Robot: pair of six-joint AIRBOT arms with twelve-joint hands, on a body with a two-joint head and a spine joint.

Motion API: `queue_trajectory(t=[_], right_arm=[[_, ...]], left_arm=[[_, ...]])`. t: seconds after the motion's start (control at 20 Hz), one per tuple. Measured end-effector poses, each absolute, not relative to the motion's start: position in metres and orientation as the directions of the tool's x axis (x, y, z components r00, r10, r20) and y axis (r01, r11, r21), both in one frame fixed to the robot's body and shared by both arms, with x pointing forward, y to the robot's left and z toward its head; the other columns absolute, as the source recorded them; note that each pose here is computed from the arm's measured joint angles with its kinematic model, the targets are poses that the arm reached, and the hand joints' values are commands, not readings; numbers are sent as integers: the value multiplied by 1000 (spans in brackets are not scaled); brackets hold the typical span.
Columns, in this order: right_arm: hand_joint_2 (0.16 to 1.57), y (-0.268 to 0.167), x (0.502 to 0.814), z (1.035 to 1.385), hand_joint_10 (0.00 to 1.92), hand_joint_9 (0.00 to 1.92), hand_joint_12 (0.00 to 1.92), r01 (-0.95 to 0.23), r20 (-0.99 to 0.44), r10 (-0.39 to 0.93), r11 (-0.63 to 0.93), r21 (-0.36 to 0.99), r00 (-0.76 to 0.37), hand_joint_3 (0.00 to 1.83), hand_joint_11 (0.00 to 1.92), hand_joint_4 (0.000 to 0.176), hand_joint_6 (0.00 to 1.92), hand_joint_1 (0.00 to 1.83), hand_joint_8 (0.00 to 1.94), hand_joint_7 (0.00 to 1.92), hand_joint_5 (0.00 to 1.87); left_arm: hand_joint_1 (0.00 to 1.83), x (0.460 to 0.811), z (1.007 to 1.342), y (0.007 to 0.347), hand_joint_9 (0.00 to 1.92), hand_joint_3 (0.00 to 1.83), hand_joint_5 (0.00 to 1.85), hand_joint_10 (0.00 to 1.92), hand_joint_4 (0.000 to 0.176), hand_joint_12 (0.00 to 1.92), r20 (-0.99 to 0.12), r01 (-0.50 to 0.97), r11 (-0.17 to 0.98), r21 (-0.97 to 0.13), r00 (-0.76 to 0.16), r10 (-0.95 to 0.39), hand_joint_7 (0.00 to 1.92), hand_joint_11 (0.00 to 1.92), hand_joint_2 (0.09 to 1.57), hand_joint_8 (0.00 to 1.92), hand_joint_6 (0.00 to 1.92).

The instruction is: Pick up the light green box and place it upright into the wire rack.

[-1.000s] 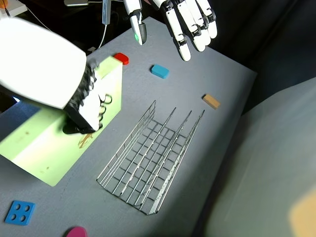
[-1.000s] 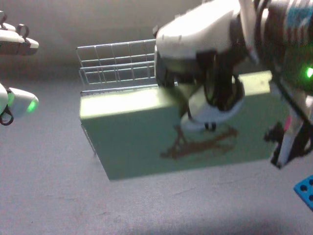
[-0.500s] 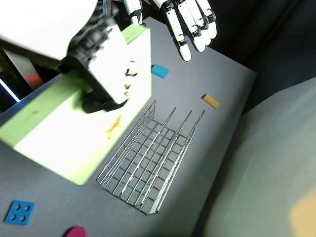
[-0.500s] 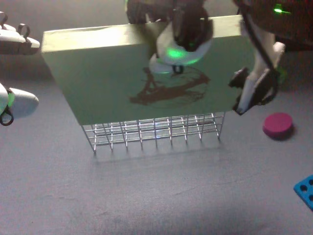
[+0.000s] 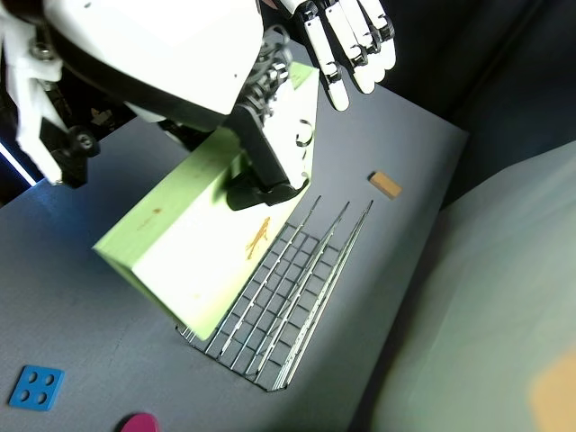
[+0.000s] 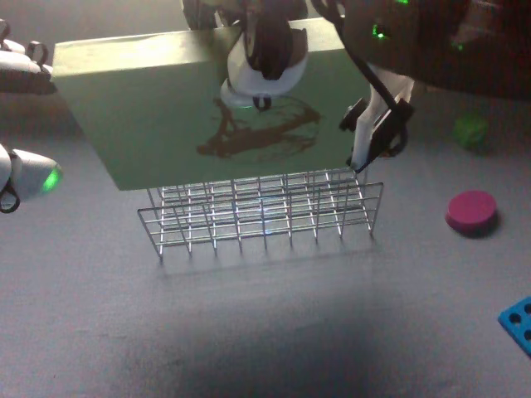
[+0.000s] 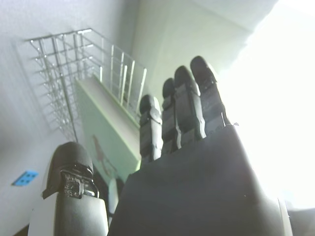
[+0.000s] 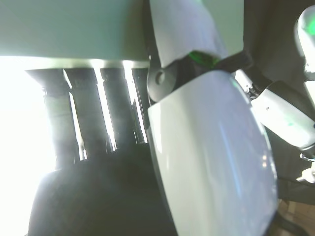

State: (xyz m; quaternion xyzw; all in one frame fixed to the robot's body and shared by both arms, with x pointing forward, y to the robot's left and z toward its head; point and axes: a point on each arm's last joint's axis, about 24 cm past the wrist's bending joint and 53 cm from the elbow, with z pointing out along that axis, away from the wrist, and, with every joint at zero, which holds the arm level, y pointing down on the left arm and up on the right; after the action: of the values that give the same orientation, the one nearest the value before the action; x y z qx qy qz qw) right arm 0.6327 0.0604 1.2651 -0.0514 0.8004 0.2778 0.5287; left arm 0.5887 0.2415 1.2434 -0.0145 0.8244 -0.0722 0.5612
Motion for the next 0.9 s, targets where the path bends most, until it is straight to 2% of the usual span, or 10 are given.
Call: queue_trajectory(t=[0.6, 0.9], right_arm=[[1154, 56, 652, 1239, 1183, 886, 1556, -347, -866, 218, 851, 394, -450, 0, 739, 0, 1023, 1223, 1201, 967, 862], [1156, 54, 663, 1206, 1200, 888, 1599, -299, -825, 228, 855, 424, -517, 0, 761, 0, 1030, 1219, 1206, 960, 863]], left_arm=[[169, 589, 1243, 242, 161, 1, 210, 2, 100, 455, -923, 55, 989, -135, -370, -105, 148, 0, 1234, 2, 4], [170, 589, 1243, 242, 162, 2, 209, 1, 99, 451, -923, 55, 989, -135, -370, -106, 150, 0, 1236, 2, 2]])
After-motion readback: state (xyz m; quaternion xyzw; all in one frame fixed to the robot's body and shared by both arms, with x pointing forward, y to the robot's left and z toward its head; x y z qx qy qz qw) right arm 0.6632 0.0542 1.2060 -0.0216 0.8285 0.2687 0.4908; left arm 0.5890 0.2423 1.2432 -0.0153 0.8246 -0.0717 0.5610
